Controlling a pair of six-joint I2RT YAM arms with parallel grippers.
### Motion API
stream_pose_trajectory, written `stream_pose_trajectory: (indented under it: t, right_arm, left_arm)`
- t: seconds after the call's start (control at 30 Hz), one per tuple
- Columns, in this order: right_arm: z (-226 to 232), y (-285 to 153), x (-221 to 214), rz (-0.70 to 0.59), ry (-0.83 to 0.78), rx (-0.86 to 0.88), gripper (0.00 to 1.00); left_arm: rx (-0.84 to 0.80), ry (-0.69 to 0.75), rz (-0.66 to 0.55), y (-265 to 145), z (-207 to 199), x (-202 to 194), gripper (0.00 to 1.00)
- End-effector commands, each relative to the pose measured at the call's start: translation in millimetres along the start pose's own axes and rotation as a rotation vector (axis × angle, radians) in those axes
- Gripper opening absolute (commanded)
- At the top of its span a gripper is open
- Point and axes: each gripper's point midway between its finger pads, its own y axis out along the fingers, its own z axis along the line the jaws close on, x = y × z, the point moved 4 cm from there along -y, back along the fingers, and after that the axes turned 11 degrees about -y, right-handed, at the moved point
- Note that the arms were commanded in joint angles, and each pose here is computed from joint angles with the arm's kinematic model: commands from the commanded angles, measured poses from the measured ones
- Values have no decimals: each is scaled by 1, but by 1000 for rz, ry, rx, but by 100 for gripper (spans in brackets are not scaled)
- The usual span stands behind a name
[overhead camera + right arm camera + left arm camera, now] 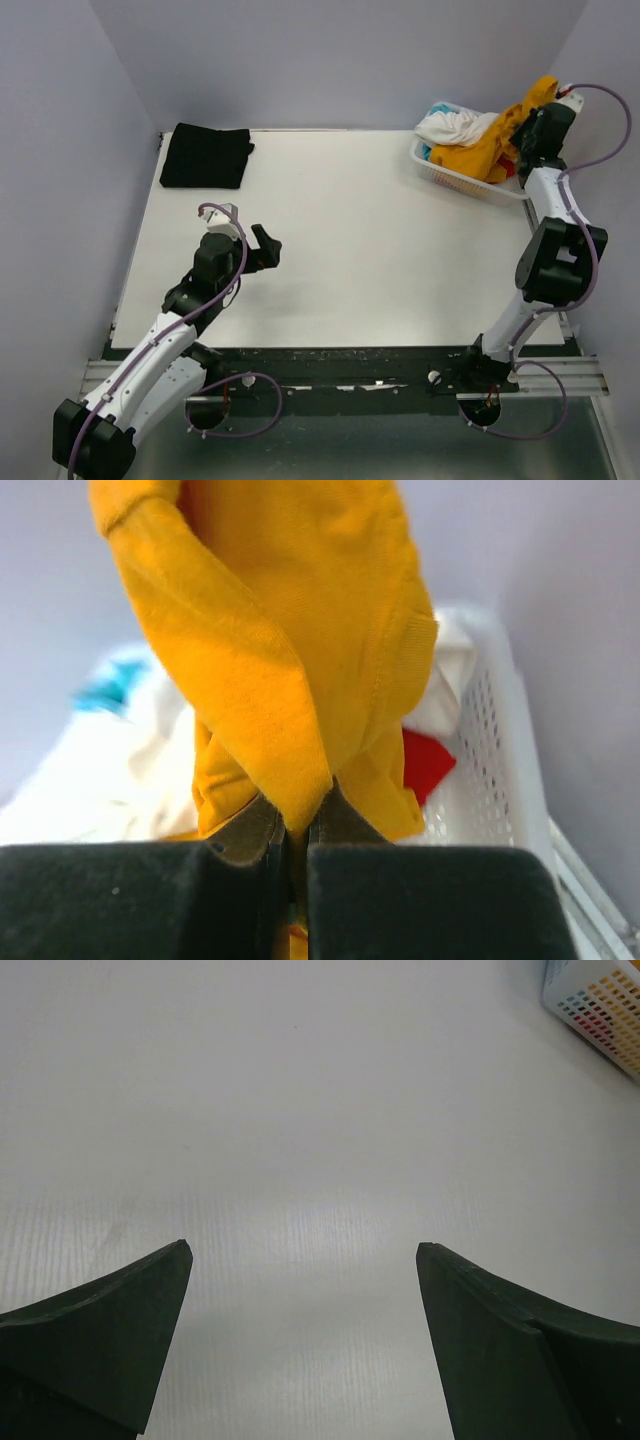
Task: Fold and stack the t-shirts
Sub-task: Grab crumpled tshirt from bin with the right arm, then move the tshirt to the center of the board
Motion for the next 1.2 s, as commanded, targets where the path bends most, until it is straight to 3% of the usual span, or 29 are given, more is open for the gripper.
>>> stream_pose_trajectory:
  t: [0.0, 0.2, 0.33, 0.53, 0.63, 0.9, 1.17]
  right_arm:
    - [6, -61, 108, -301, 91, 65, 1]
    - [6, -134, 202, -539, 162, 86, 1]
    - [15, -189, 259, -705, 224, 192, 1]
    - [39, -252, 312, -807, 296, 422, 1]
    - [60, -280, 326, -820, 324, 609, 1]
    - [114, -348, 324, -669, 388, 1111, 1]
    - [184, -395, 279, -553, 434, 1278, 1]
  left_arm:
    - [-21, -2, -32, -5, -8, 10, 99]
    - [-32, -10, -29, -7, -9, 9, 99]
    - [-45, -16, -41, -10, -9, 10, 99]
    - [-60, -21, -41, -13, -11, 10, 98]
    - [-61, -22, -52, -16, -12, 13, 99]
    - [-101, -36, -58, -21, -18, 14, 99]
    - [-98, -81, -25, -23, -20, 11, 99]
